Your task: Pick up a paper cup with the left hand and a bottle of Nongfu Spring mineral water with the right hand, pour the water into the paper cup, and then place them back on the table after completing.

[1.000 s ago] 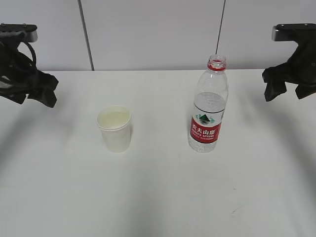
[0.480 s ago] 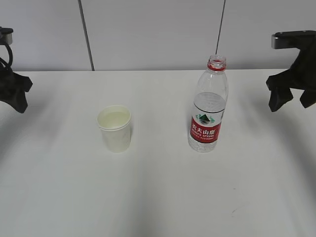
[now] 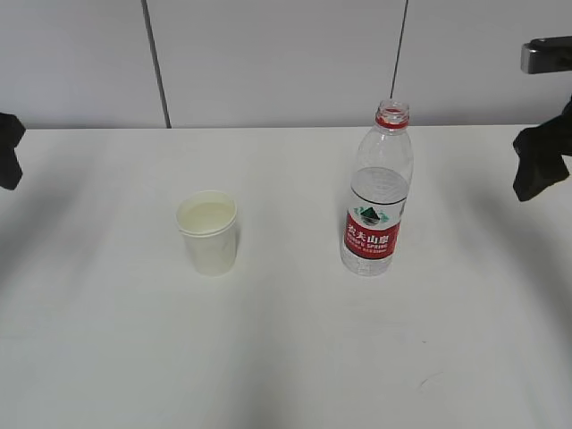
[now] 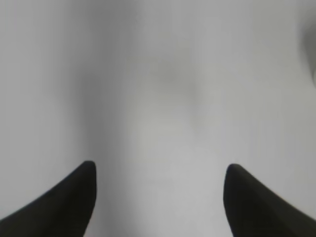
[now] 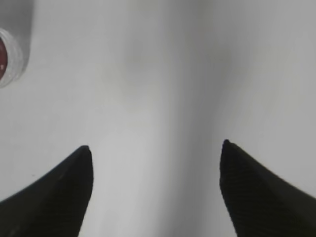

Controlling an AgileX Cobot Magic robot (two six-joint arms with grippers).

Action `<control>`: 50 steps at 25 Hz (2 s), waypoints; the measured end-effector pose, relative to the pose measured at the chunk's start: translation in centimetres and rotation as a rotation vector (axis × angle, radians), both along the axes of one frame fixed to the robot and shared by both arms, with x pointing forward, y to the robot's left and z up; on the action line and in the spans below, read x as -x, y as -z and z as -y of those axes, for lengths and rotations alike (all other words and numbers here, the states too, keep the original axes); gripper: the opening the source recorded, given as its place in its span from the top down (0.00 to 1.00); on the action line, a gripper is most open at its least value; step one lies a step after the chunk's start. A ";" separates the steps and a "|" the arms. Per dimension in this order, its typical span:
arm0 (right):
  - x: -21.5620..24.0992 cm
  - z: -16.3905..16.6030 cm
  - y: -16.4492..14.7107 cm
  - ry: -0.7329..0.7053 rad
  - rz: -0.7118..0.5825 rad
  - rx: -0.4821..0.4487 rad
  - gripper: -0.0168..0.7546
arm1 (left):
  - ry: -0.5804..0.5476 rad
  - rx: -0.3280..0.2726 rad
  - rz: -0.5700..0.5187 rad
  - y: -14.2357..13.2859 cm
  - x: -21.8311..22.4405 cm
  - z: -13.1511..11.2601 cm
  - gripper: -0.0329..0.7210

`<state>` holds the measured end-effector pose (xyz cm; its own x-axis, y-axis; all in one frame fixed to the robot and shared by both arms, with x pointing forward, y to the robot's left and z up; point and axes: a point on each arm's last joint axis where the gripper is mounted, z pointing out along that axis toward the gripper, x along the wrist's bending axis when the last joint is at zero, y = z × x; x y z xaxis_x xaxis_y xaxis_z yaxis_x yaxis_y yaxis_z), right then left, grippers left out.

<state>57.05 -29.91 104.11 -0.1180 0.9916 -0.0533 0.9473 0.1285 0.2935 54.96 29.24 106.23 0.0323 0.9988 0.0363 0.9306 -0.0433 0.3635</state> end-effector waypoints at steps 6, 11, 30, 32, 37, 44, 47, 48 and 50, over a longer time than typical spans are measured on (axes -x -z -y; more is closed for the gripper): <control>4.8 0.0 -0.2 -0.009 0.035 0.002 0.22 | -0.001 0.003 -0.001 -0.1 4.6 -0.2 0.31; 9.0 0.0 -0.3 -0.014 0.053 0.004 0.22 | -0.003 0.016 0.044 -0.7 8.8 -0.2 0.31; 21.1 0.1 0.6 -0.016 0.241 0.005 0.22 | -0.006 0.032 0.274 -0.5 24.6 -0.8 0.31; 22.0 0.1 0.7 -0.016 0.269 0.006 0.22 | -0.006 0.033 0.313 -0.4 25.9 -0.9 0.31; 24.0 0.1 0.4 -0.015 0.334 0.006 0.22 | -0.005 0.040 0.426 -0.6 28.4 -1.0 0.31; 26.5 0.1 -0.8 -0.014 0.486 0.007 0.22 | -0.003 0.047 0.540 0.1 30.7 -1.0 0.31; 27.9 0.1 -1.3 -0.016 0.570 0.008 0.22 | -0.002 0.049 0.594 0.1 31.6 -1.1 0.31; 28.4 0.1 -1.4 -0.015 0.598 0.008 0.22 | -0.002 0.050 0.616 0.1 31.9 -1.1 0.31; 29.4 0.1 -1.7 -0.015 0.661 0.009 0.22 | -0.001 0.052 0.661 0.2 32.6 -1.1 0.31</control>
